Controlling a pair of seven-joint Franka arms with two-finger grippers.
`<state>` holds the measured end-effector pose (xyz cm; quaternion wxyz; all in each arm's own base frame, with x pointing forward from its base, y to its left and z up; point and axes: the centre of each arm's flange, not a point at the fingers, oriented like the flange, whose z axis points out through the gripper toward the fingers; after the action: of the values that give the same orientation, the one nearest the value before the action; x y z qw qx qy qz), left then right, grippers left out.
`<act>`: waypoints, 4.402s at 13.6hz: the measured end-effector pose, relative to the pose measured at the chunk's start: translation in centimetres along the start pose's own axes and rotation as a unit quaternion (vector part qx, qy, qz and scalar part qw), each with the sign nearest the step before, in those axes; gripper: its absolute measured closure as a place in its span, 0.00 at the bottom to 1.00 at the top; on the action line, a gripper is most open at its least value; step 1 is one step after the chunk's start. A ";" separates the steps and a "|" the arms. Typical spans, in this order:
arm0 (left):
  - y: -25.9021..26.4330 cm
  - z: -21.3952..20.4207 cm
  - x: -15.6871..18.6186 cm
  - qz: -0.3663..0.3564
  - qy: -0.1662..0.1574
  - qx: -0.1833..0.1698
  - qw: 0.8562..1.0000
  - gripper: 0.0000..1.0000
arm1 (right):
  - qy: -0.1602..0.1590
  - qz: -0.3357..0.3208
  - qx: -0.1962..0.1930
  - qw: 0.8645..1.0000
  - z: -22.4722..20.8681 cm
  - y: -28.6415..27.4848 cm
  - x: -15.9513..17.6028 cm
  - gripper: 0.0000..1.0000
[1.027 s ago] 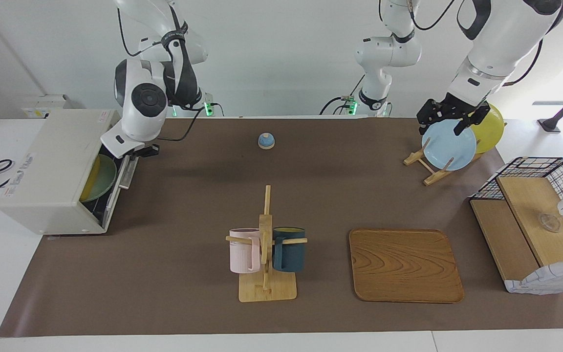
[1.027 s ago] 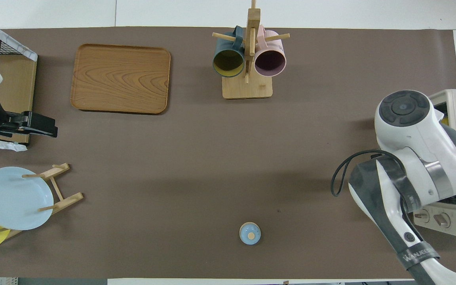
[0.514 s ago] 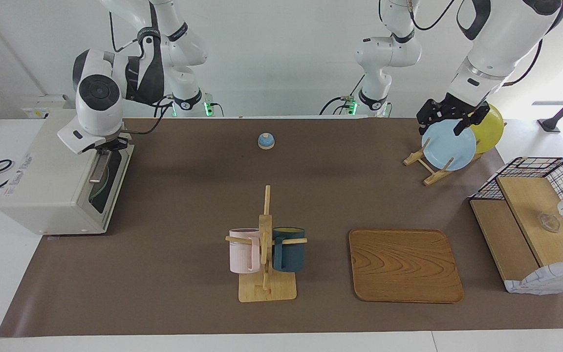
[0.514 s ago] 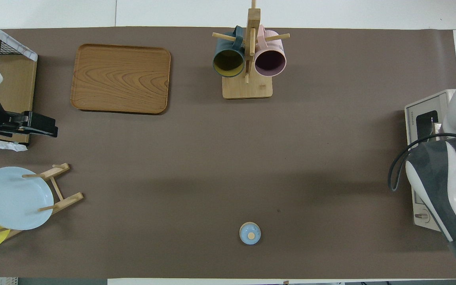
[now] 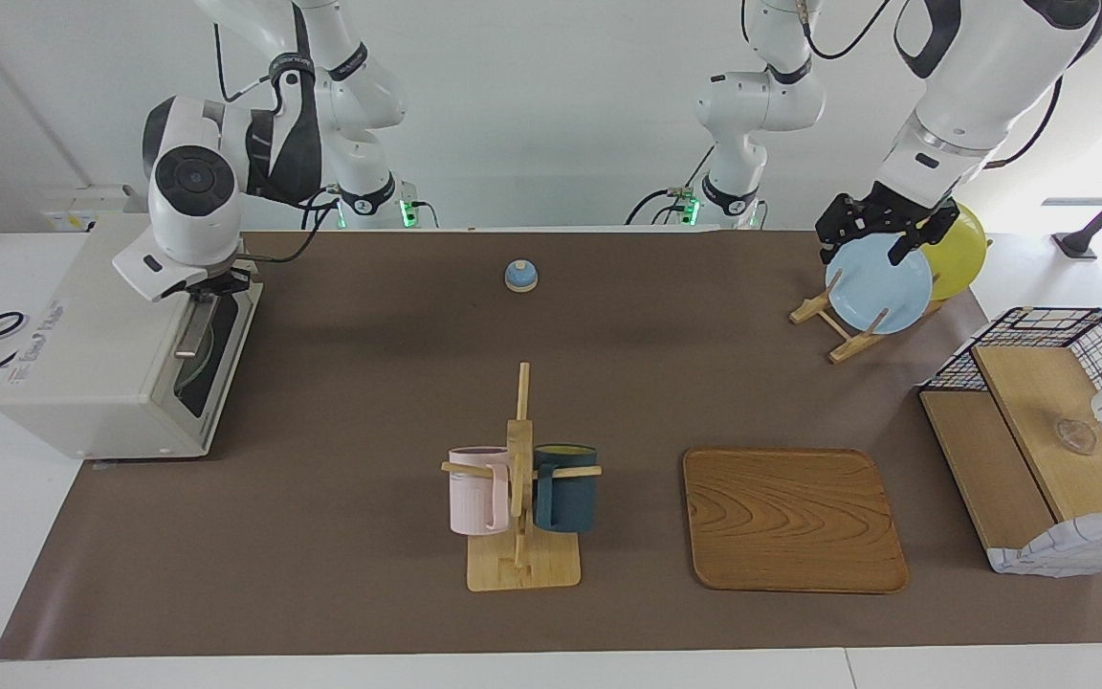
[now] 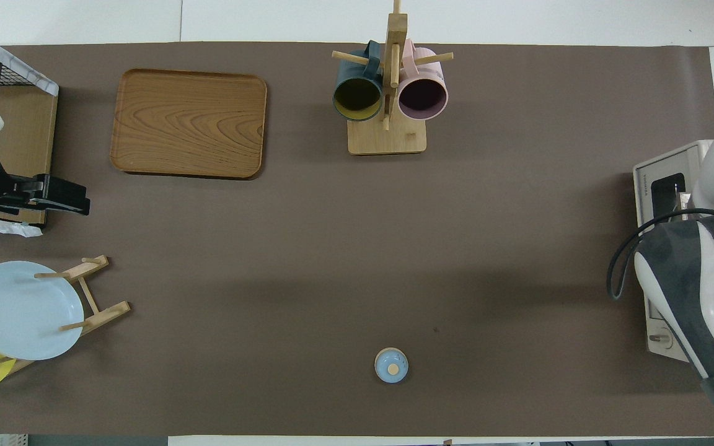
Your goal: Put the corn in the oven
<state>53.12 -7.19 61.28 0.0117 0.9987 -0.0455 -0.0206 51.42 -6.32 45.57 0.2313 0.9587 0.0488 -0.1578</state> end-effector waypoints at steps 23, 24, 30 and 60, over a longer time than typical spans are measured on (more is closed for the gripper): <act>0.0 0.0 0.0 0.000 0.000 0.000 1.000 0.00 | 0.064 0.015 0.209 0.976 -12.4 2.4 -4.6 0.32; 0.0 0.0 0.0 0.000 0.000 0.000 1.000 0.00 | 0.065 0.016 0.209 0.976 -12.5 2.4 -4.6 0.19; 0.0 0.0 0.0 0.000 0.000 0.000 1.000 0.00 | 0.063 0.036 0.210 0.975 -14.1 0.3 -3.5 0.00; 0.0 0.0 0.0 0.000 0.000 0.000 1.000 0.00 | 0.075 0.065 0.219 0.971 -14.0 3.1 -2.5 0.00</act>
<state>53.11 -7.18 61.28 0.0117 0.9987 -0.0454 -0.0209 53.55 -2.67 59.53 0.0207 0.9963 -0.0317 -0.0768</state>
